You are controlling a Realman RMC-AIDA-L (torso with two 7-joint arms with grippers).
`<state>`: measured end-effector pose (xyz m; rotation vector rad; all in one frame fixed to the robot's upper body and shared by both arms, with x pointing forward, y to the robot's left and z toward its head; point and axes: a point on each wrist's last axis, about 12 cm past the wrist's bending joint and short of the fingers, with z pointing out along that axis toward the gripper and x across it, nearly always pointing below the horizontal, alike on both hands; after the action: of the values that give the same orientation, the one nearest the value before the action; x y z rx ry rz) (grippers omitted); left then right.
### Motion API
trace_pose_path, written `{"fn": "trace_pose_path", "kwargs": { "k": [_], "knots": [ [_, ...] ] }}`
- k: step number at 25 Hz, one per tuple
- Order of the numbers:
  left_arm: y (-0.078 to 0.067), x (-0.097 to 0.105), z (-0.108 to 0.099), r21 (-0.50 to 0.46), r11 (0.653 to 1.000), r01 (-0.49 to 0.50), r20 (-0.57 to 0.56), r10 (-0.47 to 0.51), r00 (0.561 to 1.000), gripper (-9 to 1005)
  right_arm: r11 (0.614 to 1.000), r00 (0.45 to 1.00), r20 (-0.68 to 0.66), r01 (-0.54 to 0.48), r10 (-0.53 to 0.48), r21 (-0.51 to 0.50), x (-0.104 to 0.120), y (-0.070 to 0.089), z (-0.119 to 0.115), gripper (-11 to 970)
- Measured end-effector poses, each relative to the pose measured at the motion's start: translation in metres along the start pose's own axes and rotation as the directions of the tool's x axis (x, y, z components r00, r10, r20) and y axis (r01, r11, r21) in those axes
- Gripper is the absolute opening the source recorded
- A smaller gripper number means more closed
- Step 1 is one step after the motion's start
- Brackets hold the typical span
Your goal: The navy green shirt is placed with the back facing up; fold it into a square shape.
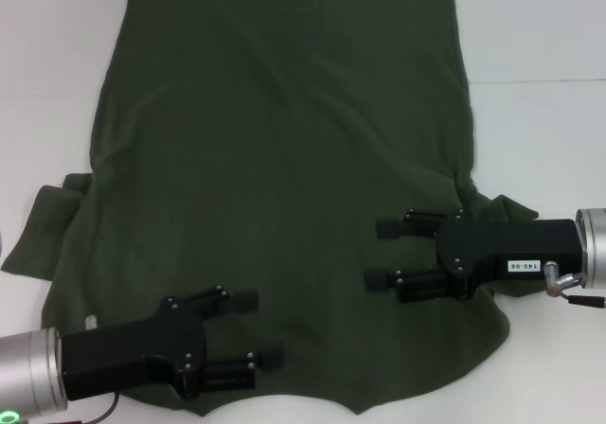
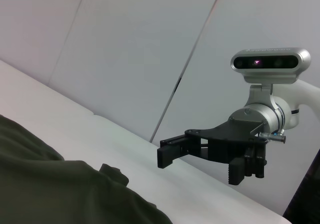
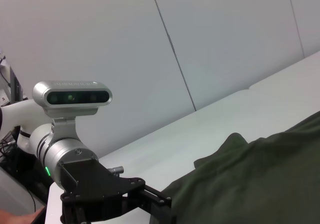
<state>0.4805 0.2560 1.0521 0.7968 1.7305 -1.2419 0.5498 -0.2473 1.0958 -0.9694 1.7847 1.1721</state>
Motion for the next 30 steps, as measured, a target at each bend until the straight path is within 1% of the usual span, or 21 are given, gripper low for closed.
{"fn": "trace_pose_path", "kwargs": {
  "k": [22, 24, 26, 28, 30],
  "knots": [
    [0.001, -0.002, -0.001, -0.017, 1.000, 0.006, 0.025, -0.005, 1.000, 906, 1.000, 1.000, 0.013, -0.007, 0.007, -0.002, 0.001, 0.001, 0.003, 945],
    [0.004, -0.003, -0.002, -0.038, 0.999, 0.015, 0.037, -0.013, 0.999, 907, 1.000, 1.000, 0.014, -0.007, 0.007, -0.001, 0.001, 0.001, 0.003, 945],
    [0.010, -0.004, -0.005, -0.097, 0.994, 0.046, 0.063, -0.040, 0.997, 907, 1.000, 1.000, 0.019, -0.008, 0.008, 0.001, 0.001, 0.001, 0.003, 945],
    [0.018, -0.006, -0.011, -0.174, 0.981, 0.090, 0.111, -0.072, 0.991, 907, 1.000, 1.000, 0.026, -0.010, 0.010, 0.001, 0.000, 0.001, 0.003, 945],
    [0.028, -0.008, -0.023, -0.274, 0.948, 0.161, 0.199, -0.108, 0.974, 906, 1.000, 1.000, 0.029, -0.011, 0.011, 0.000, 0.000, 0.002, 0.004, 945]
  ]
}}
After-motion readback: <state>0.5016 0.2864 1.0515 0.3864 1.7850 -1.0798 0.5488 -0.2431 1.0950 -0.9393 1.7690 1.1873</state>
